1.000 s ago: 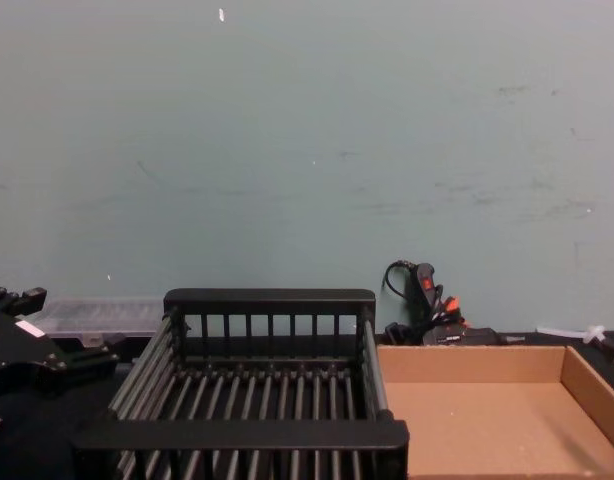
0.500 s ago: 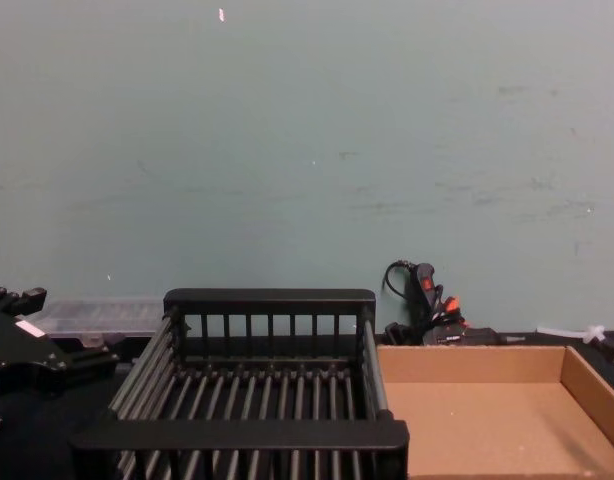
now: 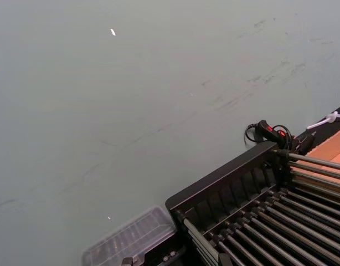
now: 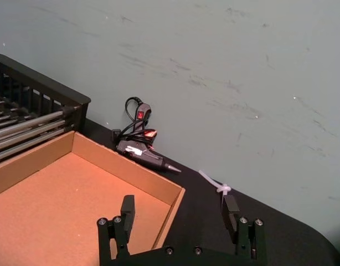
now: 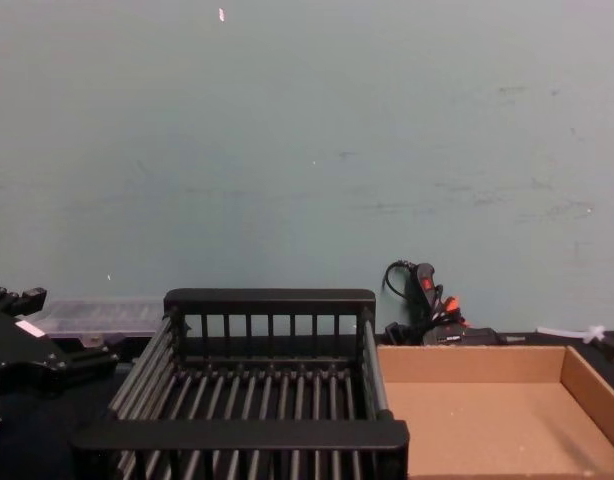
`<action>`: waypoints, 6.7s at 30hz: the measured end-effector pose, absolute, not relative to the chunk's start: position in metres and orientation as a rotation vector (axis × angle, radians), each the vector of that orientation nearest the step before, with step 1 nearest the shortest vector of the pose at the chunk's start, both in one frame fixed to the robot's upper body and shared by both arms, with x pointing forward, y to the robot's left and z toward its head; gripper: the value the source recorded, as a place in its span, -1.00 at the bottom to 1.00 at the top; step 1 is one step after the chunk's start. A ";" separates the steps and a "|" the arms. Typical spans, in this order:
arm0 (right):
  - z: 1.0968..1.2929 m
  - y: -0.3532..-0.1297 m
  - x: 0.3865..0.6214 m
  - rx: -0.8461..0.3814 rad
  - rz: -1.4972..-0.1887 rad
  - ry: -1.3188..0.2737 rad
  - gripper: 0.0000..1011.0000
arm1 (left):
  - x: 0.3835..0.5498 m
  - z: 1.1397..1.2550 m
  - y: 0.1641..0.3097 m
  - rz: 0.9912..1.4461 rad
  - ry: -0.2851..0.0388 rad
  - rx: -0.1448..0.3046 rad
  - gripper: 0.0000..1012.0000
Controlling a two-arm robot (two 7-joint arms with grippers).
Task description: Pick up the white tape and place it into the black box , Pick up the silver tape and place it into the brown box.
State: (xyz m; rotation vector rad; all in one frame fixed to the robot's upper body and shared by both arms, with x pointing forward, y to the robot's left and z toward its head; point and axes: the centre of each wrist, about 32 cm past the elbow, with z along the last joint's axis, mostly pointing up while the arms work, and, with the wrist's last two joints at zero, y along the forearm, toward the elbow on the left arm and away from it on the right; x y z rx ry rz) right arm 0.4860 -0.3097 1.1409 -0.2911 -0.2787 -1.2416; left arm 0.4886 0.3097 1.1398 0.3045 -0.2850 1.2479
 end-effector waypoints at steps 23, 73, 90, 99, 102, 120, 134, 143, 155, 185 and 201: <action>1.160 -0.304 0.445 -0.217 -1.189 -0.218 0.98 | 0.489 1.140 0.310 1.248 -0.285 0.304 0.98; 1.149 -0.263 0.379 -0.400 -1.012 0.100 0.98 | 0.489 1.140 0.310 1.248 -0.285 0.305 0.98; 1.143 -0.255 0.391 -0.429 -0.997 0.112 0.98 | 0.489 1.140 0.310 1.248 -0.285 0.305 0.98; 1.140 -0.252 0.396 -0.437 -0.999 0.118 0.98 | 0.489 1.140 0.310 1.248 -0.285 0.305 0.98; 1.139 -0.252 0.397 -0.440 -0.999 0.121 0.98 | 0.489 1.140 0.310 1.248 -0.285 0.304 0.98; 1.137 -0.252 0.398 -0.445 -0.998 0.132 0.98 | 0.489 1.140 0.310 1.248 -0.285 0.304 0.98; 1.137 -0.251 0.398 -0.444 -0.998 0.131 0.36 | 0.489 1.140 0.310 1.248 -0.285 0.304 0.98; 1.137 -0.252 0.398 -0.444 -0.998 0.131 -0.12 | 0.489 1.140 0.310 1.248 -0.285 0.305 0.98; 1.137 -0.252 0.398 -0.443 -0.999 0.131 -0.74 | 0.489 1.140 0.310 1.248 -0.285 0.305 0.98; 1.175 -0.254 0.411 -0.292 -0.977 0.030 -0.74 | 0.489 1.140 0.310 1.248 -0.285 0.305 0.98; 1.189 -0.252 0.449 -0.242 -1.021 -0.060 -0.74 | 0.489 1.140 0.310 1.248 -0.285 0.304 0.98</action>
